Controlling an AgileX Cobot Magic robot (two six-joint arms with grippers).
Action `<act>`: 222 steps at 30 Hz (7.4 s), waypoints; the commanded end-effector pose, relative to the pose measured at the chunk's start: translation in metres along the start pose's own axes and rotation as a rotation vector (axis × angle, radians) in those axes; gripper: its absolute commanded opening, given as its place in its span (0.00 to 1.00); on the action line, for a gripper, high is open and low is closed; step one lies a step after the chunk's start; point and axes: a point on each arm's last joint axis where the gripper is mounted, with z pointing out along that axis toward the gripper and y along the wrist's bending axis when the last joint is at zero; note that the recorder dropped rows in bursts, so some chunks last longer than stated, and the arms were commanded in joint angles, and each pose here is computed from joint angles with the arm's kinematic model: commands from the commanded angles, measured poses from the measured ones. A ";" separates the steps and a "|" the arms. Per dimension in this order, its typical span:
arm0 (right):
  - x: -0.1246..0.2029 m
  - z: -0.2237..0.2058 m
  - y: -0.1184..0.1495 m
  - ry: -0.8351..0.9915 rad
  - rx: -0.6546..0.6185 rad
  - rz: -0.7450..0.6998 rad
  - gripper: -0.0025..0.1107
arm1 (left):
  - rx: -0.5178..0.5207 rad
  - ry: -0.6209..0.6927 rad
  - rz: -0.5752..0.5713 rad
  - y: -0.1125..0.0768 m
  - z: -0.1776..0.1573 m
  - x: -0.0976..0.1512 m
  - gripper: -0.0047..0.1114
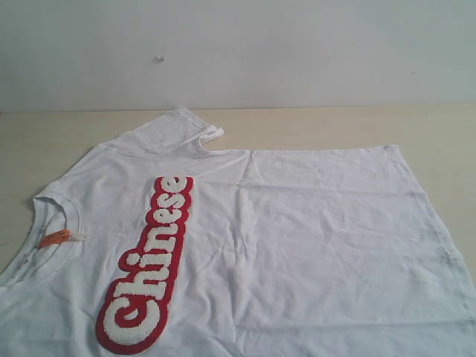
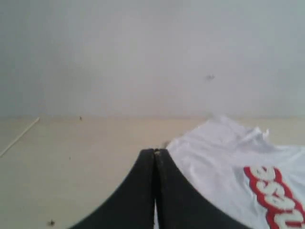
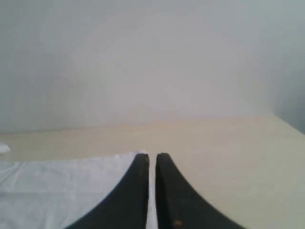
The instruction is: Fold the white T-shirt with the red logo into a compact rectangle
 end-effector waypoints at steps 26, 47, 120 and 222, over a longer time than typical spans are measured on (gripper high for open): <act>-0.150 -0.019 0.008 -0.329 -0.061 0.267 0.08 | 0.045 -0.150 -0.316 -0.005 0.039 -0.159 0.04; -0.107 0.152 0.039 0.730 -0.342 -0.156 0.08 | 0.700 0.904 0.567 -0.123 0.242 -0.055 0.04; -0.014 0.211 0.029 1.041 -0.828 -0.903 0.49 | 1.333 0.988 1.265 -0.029 0.279 0.021 0.84; 0.050 0.242 0.010 1.112 -0.966 -1.280 0.55 | 1.324 0.984 1.169 0.001 0.284 0.085 0.84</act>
